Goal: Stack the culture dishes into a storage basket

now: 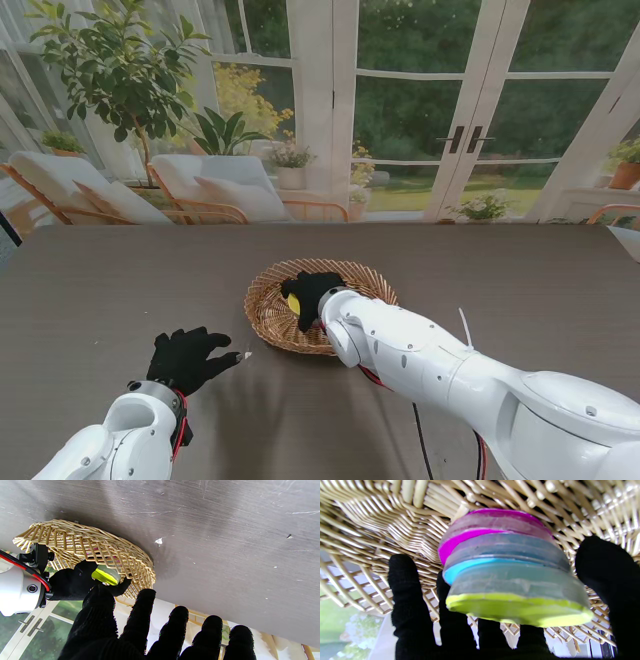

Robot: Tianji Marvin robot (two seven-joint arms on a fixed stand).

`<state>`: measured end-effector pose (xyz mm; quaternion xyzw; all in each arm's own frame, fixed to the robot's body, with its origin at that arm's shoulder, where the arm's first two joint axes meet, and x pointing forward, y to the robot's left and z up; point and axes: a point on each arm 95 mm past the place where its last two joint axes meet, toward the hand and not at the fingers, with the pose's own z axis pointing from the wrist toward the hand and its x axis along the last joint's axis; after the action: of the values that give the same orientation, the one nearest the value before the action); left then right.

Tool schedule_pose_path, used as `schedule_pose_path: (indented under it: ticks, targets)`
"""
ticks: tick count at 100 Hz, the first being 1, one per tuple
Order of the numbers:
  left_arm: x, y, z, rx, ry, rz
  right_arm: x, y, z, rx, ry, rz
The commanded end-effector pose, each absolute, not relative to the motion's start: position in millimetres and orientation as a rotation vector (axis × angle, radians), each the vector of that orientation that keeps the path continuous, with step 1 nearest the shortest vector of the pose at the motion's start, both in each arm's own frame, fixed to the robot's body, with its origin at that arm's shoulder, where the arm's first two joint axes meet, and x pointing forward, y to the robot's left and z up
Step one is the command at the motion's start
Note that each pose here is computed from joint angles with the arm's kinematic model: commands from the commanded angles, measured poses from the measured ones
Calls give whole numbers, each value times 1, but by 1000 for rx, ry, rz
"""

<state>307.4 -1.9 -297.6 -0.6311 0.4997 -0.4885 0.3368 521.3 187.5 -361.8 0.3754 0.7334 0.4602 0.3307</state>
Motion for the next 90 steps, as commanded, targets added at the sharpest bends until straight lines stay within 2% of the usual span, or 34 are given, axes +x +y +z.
schedule_pose_path:
  ticks: [1,90]
  targets:
    - [306,-3,-300,-1664,1318,-1267,518,190,-366,987,1940,1195]
    - [306,-2,-301,-1667,1316,-1264,515,189,-356,986,1929,1215]
